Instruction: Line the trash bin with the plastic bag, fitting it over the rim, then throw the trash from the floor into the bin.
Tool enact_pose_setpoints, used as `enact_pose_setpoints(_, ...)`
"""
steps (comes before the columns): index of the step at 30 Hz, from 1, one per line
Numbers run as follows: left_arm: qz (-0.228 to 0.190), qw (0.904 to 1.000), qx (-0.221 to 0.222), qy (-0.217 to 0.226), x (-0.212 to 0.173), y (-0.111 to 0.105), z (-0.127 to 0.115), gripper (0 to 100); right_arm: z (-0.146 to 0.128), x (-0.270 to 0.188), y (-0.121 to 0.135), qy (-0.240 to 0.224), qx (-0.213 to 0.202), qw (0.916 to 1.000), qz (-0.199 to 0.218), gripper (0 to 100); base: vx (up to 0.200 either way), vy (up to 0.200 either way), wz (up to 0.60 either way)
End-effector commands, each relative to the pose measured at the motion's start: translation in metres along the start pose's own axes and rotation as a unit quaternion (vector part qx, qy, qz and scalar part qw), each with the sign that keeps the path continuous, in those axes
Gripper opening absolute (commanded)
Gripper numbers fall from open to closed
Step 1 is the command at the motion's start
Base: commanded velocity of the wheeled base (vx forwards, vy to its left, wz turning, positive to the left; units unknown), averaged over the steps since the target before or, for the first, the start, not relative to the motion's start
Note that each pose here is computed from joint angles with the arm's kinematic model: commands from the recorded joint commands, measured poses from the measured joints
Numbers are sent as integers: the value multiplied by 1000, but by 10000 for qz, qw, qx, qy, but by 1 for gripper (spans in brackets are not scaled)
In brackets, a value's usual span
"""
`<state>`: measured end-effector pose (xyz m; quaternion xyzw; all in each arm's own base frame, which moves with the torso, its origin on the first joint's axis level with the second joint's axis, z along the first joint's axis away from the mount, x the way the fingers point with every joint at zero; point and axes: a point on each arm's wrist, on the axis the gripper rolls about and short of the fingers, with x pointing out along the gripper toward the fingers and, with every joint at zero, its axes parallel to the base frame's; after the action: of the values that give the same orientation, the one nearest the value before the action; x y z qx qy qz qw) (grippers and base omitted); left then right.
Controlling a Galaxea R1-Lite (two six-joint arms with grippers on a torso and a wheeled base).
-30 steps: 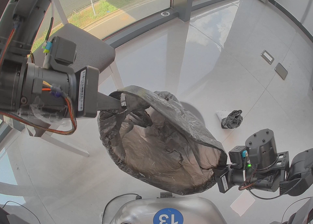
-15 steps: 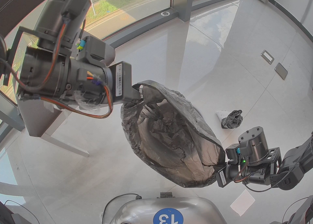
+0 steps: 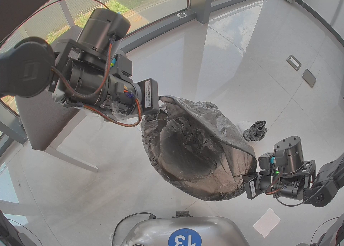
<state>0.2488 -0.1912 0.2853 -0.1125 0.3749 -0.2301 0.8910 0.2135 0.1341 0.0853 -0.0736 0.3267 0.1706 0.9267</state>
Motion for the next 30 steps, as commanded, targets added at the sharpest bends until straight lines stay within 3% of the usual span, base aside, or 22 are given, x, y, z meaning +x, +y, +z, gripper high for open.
enact_pose_setpoints(1,281,9994,-181,100,19,19,5,0,3,14,3,-21,-17,10000,15,0,0,0,0)
enact_pose_setpoints(20,463,9983,-314,141,-10,34,-4,0,-24,15,65,321,-751,9930,850,0,0,0,0)
enact_pose_setpoints(26,467,9982,-323,189,8,34,1,0,-16,25,53,277,-568,9959,648,0,0,0,0)
enact_pose_setpoints(30,506,9979,-369,184,37,36,15,0,6,41,18,63,-263,9995,136,0,0,0,0)
